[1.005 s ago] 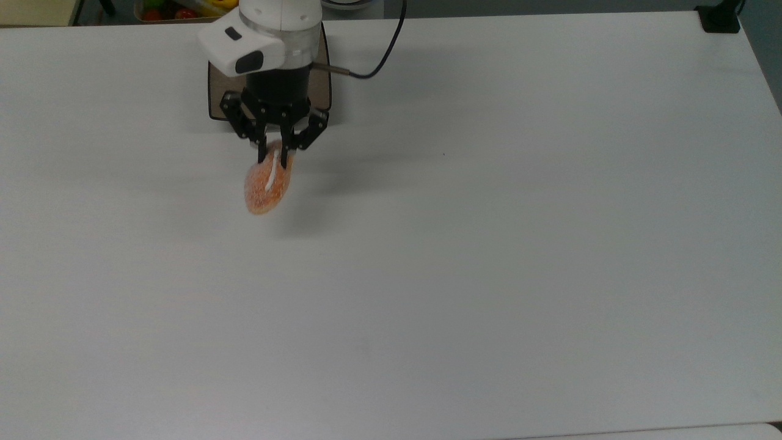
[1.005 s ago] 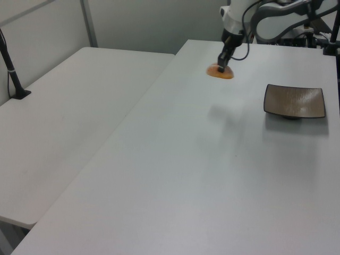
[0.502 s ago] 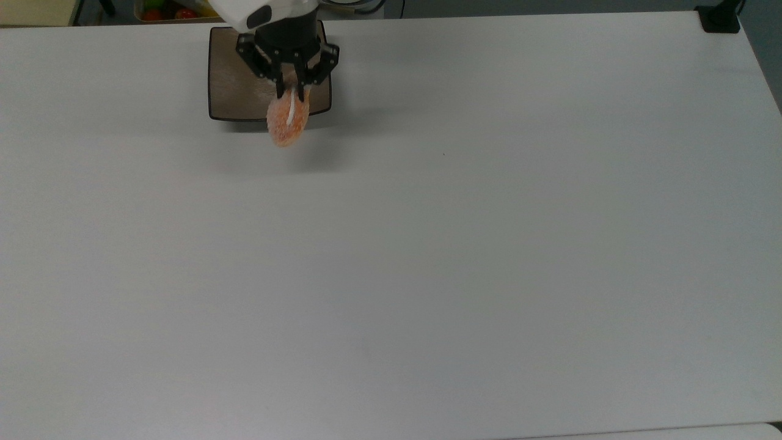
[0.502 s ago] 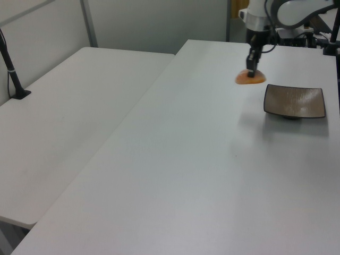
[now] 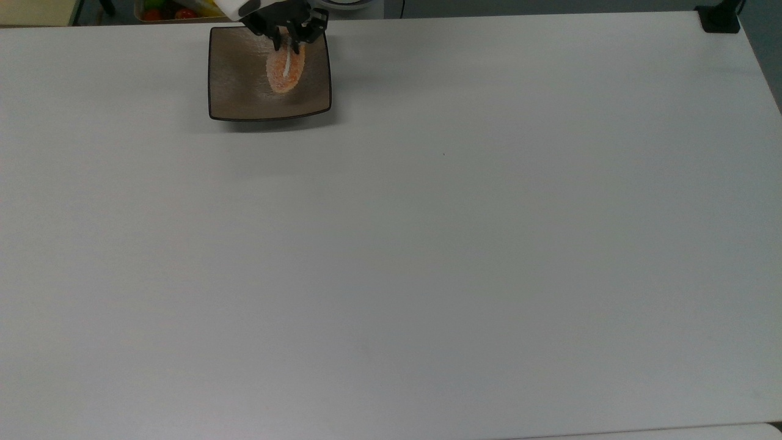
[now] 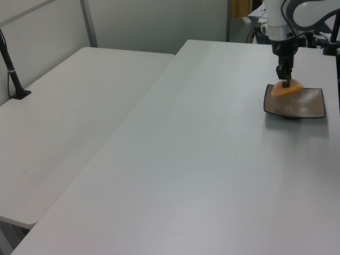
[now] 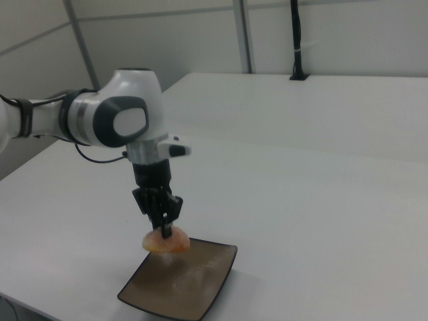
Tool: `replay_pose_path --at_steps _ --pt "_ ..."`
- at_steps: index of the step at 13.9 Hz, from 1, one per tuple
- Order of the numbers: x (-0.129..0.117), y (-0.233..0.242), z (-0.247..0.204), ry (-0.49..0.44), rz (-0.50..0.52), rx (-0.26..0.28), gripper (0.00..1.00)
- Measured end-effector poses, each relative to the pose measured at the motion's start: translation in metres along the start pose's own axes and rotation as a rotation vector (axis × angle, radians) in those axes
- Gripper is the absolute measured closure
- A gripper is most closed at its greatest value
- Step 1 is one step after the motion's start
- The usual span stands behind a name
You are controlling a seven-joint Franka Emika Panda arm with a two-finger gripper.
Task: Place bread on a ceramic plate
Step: 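Lower the bread roll onto the plate and open the gripper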
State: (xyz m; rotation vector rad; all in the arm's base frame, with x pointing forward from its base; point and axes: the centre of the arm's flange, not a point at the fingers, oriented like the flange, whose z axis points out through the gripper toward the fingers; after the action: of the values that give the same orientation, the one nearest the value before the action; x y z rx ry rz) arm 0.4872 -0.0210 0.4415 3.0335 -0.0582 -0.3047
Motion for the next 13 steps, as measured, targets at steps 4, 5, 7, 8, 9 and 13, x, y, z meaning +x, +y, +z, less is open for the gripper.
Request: replay_pose_path --at_steps 4,5,7,8,9,13 --pt "0.005 0.016 0.029 -0.064 0.049 0.062 0.67" --pt "0.007 0.016 0.035 -0.078 0.052 0.063 0.63" --pt "0.009 0.016 0.042 -0.092 0.052 0.062 0.45" --pt "0.010 0.016 0.043 -0.094 0.053 0.062 0.36" --pt "0.010 0.015 0.043 -0.094 0.053 0.062 0.25" --pt "0.010 0.015 0.042 -0.094 0.051 0.062 0.00"
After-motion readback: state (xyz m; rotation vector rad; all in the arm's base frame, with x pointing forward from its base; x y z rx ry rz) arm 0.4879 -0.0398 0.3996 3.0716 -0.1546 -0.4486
